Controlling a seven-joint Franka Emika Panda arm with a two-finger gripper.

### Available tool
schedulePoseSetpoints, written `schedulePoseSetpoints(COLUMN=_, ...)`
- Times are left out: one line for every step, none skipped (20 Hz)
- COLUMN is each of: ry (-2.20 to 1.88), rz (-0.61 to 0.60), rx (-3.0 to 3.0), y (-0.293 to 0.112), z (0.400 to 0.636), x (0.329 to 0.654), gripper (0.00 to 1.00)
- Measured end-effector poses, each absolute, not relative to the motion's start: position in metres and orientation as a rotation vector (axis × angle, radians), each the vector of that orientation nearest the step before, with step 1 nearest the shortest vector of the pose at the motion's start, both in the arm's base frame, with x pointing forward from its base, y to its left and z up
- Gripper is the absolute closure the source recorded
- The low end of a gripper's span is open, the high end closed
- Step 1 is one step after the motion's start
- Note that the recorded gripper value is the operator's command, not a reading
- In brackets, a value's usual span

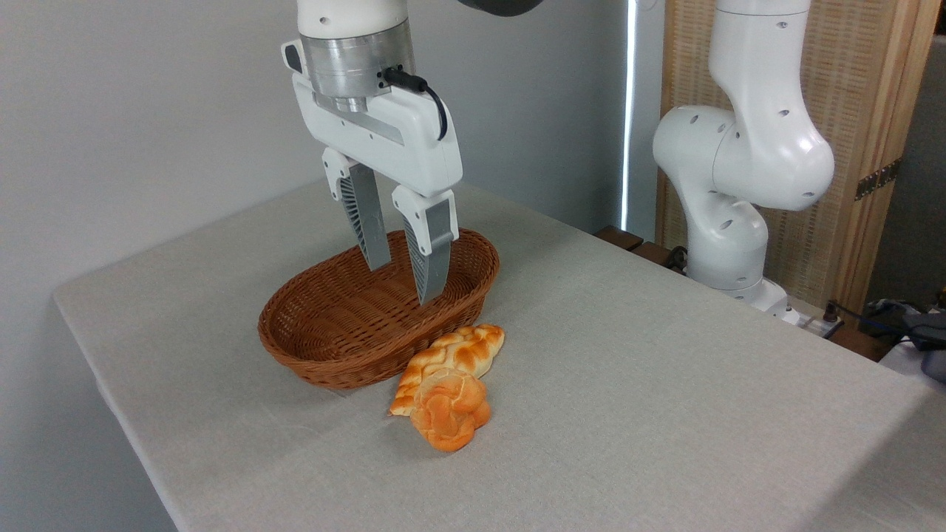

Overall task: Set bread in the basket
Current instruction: 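Lower the open gripper onto the round orange bun beside the basket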

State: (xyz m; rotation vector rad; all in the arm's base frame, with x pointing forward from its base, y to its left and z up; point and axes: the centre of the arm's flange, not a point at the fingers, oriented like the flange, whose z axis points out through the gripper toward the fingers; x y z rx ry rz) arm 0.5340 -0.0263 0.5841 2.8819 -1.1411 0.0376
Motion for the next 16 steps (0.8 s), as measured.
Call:
schedulePoseSetpoints(ry=-1.136, rz=0.043, rx=2.891, y=-0.023, z=0.582, x=0.536, gripper=0.00)
schedulePoseSetpoints(ry=-1.131, rz=0.045, rx=2.900, y=-0.019, z=0.579, x=0.539, gripper=0.00)
schedulePoseSetpoints(ry=-1.128, rz=0.044, rx=2.906, y=-0.015, z=0.575, x=0.542, gripper=0.00)
schedulePoseSetpoints(ry=-1.131, rz=0.038, rx=2.910, y=-0.013, z=0.569, x=0.545, gripper=0.00)
schedulePoseSetpoints(ry=-1.137, rz=0.026, rx=2.918, y=-0.011, z=0.562, x=0.547, gripper=0.00)
schedulePoseSetpoints(ry=-1.141, rz=0.008, rx=2.924, y=-0.006, z=0.554, x=0.549, gripper=0.00)
schedulePoseSetpoints(ry=-1.140, rz=-0.012, rx=2.927, y=0.000, z=0.545, x=0.550, gripper=0.00)
schedulePoseSetpoints(ry=-1.139, rz=-0.034, rx=2.923, y=0.005, z=0.536, x=0.551, gripper=0.00)
schedulePoseSetpoints(ry=-1.141, rz=-0.057, rx=2.916, y=0.009, z=0.528, x=0.551, gripper=0.00)
schedulePoseSetpoints(ry=-1.141, rz=-0.082, rx=2.908, y=0.011, z=0.519, x=0.552, gripper=0.00)
schedulePoseSetpoints(ry=-1.140, rz=-0.105, rx=2.902, y=0.011, z=0.510, x=0.553, gripper=0.00)
schedulePoseSetpoints(ry=-1.138, rz=-0.127, rx=2.896, y=0.011, z=0.502, x=0.554, gripper=0.00)
schedulePoseSetpoints(ry=-1.137, rz=-0.145, rx=2.892, y=0.012, z=0.495, x=0.555, gripper=0.00)
schedulePoseSetpoints(ry=-1.136, rz=-0.164, rx=2.887, y=0.012, z=0.487, x=0.557, gripper=0.00)
schedulePoseSetpoints(ry=-1.135, rz=-0.179, rx=2.884, y=0.012, z=0.481, x=0.559, gripper=0.00)
schedulePoseSetpoints(ry=-1.134, rz=-0.195, rx=2.879, y=0.012, z=0.474, x=0.561, gripper=0.00)
